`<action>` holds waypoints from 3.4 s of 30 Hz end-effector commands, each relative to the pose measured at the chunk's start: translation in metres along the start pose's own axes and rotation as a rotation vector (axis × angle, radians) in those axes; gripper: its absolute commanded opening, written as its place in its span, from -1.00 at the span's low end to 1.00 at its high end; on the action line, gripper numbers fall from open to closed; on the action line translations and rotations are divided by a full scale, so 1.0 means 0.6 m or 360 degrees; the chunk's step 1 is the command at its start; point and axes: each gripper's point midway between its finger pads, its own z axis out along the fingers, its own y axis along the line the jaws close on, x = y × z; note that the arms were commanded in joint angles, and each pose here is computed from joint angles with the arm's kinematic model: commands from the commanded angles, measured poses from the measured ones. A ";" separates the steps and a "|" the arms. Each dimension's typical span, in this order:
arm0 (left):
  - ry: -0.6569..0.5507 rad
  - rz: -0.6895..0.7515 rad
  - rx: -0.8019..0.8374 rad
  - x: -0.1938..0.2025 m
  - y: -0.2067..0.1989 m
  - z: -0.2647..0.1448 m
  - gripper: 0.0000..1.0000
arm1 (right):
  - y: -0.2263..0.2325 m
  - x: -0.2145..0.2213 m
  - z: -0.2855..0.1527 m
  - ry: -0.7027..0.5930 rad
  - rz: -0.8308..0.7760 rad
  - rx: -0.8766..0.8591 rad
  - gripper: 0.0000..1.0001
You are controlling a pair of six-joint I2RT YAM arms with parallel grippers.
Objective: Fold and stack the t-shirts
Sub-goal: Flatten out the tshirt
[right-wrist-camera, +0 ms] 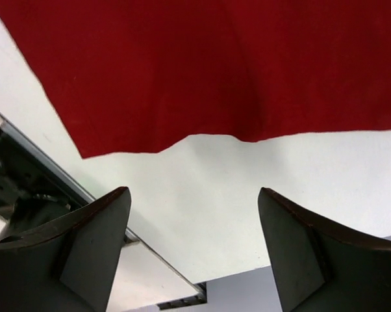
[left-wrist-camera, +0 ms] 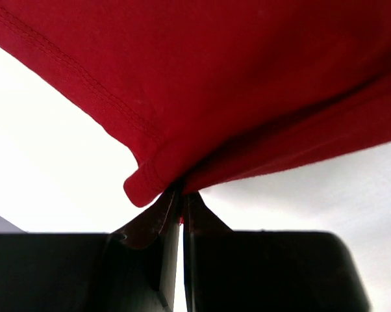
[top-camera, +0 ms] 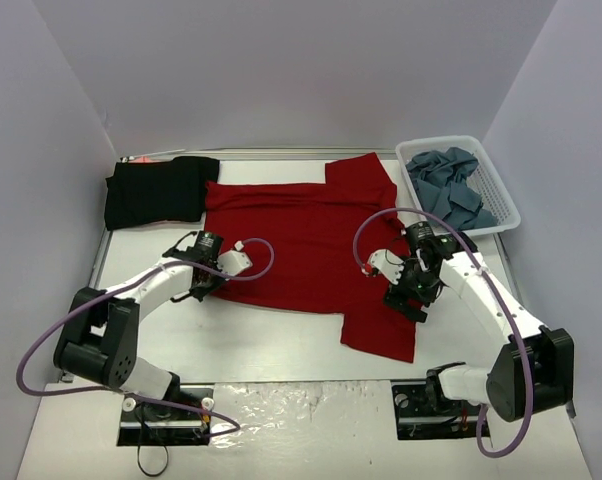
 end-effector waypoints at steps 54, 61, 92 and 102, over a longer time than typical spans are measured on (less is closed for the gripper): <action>0.0102 -0.0412 -0.0425 0.010 0.139 0.013 -0.95 | 0.109 -0.096 0.161 0.0488 -0.0538 -0.0558 0.08; 0.0084 -0.0416 -0.0477 0.001 0.171 0.004 -0.95 | 0.065 -0.143 0.165 0.0402 -0.0468 -0.0490 0.10; 0.0046 -0.0485 -0.0523 -0.010 0.196 -0.009 -0.95 | 0.155 -0.037 0.077 0.0558 -0.0556 -0.0663 0.03; 0.0039 -0.0495 -0.0521 -0.009 0.193 -0.012 -0.95 | 0.174 -0.034 0.097 0.0608 -0.0590 -0.0635 0.04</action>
